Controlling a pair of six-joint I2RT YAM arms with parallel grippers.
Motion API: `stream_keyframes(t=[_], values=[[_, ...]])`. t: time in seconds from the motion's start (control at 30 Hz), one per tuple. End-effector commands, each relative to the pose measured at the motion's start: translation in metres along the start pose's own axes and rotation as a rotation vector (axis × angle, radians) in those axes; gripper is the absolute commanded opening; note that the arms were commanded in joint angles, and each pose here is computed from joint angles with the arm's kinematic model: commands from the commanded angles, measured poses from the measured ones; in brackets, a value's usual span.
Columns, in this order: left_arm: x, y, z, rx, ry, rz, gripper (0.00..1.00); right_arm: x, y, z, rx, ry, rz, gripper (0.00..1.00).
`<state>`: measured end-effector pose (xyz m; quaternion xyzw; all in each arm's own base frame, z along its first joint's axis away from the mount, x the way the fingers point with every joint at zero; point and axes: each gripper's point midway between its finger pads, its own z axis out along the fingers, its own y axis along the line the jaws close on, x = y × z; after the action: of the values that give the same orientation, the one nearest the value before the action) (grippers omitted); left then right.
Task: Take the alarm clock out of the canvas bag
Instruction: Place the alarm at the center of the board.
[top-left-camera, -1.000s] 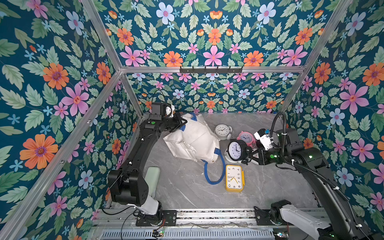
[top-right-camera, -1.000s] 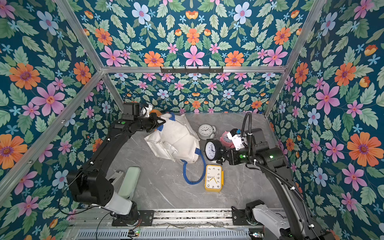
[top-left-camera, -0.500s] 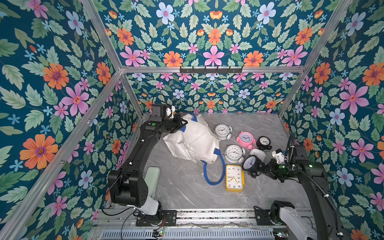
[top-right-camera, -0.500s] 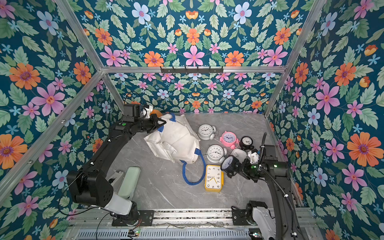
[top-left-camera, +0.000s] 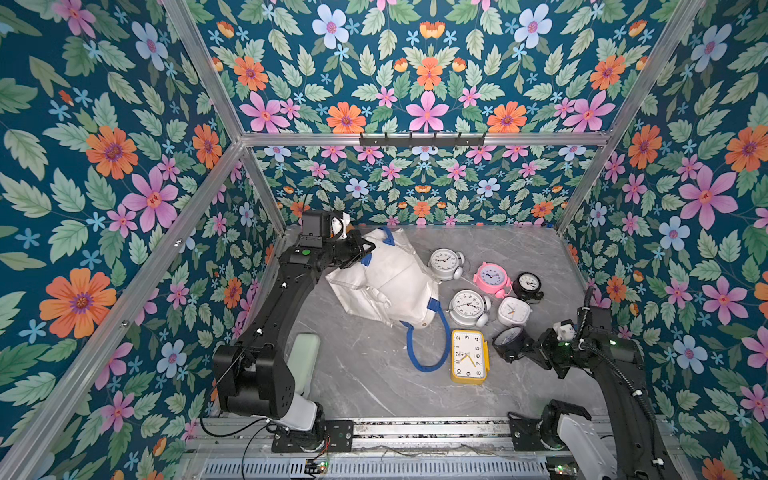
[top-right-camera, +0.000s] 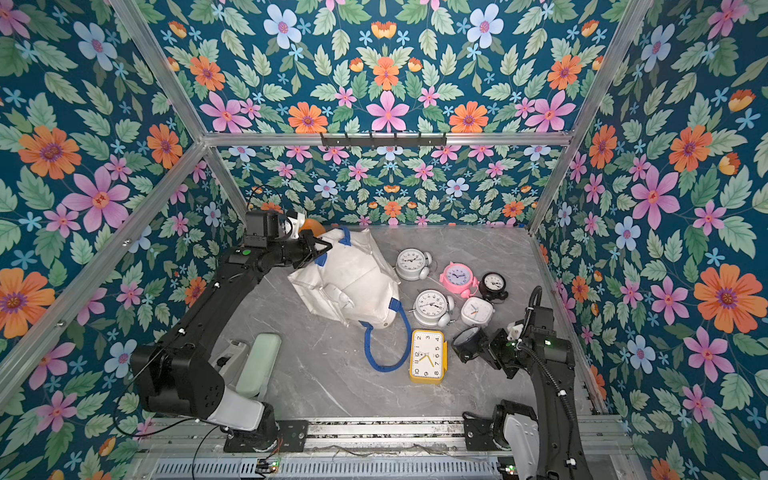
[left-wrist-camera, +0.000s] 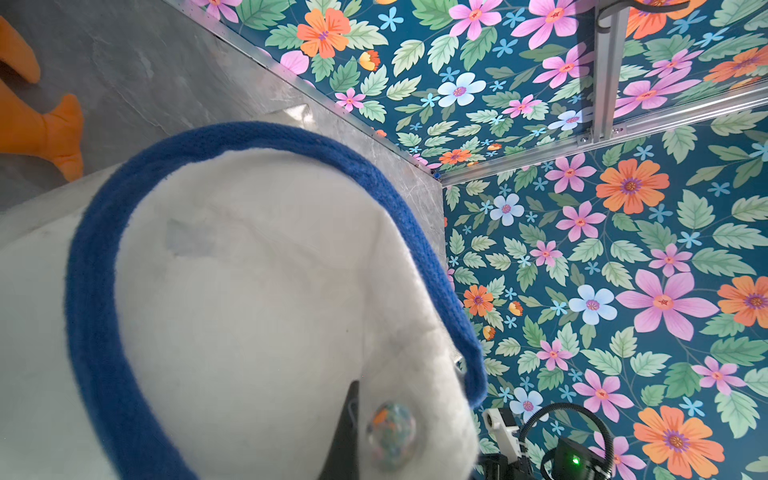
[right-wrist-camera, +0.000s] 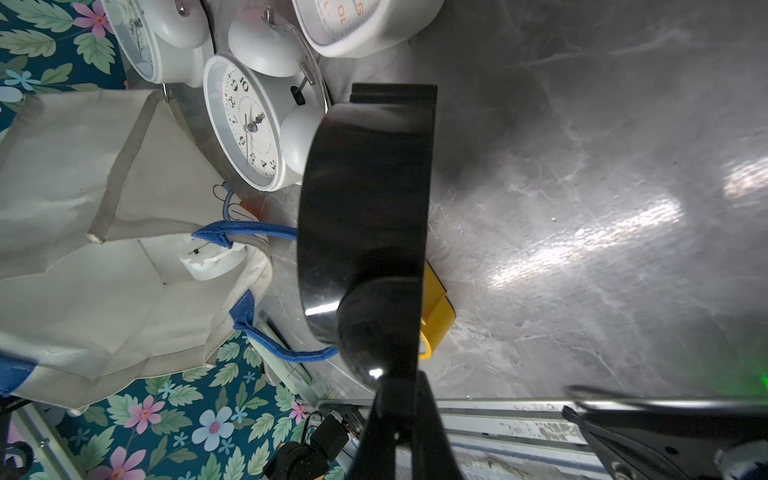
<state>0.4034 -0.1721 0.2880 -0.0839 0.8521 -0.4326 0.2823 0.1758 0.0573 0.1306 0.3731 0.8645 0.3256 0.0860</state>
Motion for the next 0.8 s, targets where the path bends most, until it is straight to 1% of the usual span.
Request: stream_keyframes(t=[0.0,0.23,0.37,0.6,0.77], values=[[-0.004,-0.005,-0.003,0.021,-0.016,0.022,0.00,-0.002,0.005,0.006,-0.051,0.012,0.041,0.00],[-0.003,-0.006,-0.002,0.026,-0.013,0.022,0.00,-0.008,-0.009,0.018,-0.046,0.007,0.103,0.00],[-0.003,-0.006,-0.002,0.029,-0.012,0.022,0.00,-0.014,-0.025,0.029,-0.044,0.011,0.170,0.00],[-0.001,-0.006,-0.002,0.033,-0.006,0.021,0.00,-0.033,-0.031,0.038,-0.021,-0.039,0.192,0.00],[-0.002,-0.006,-0.002,0.031,-0.008,0.019,0.00,-0.046,-0.036,0.047,-0.005,-0.053,0.220,0.00]])
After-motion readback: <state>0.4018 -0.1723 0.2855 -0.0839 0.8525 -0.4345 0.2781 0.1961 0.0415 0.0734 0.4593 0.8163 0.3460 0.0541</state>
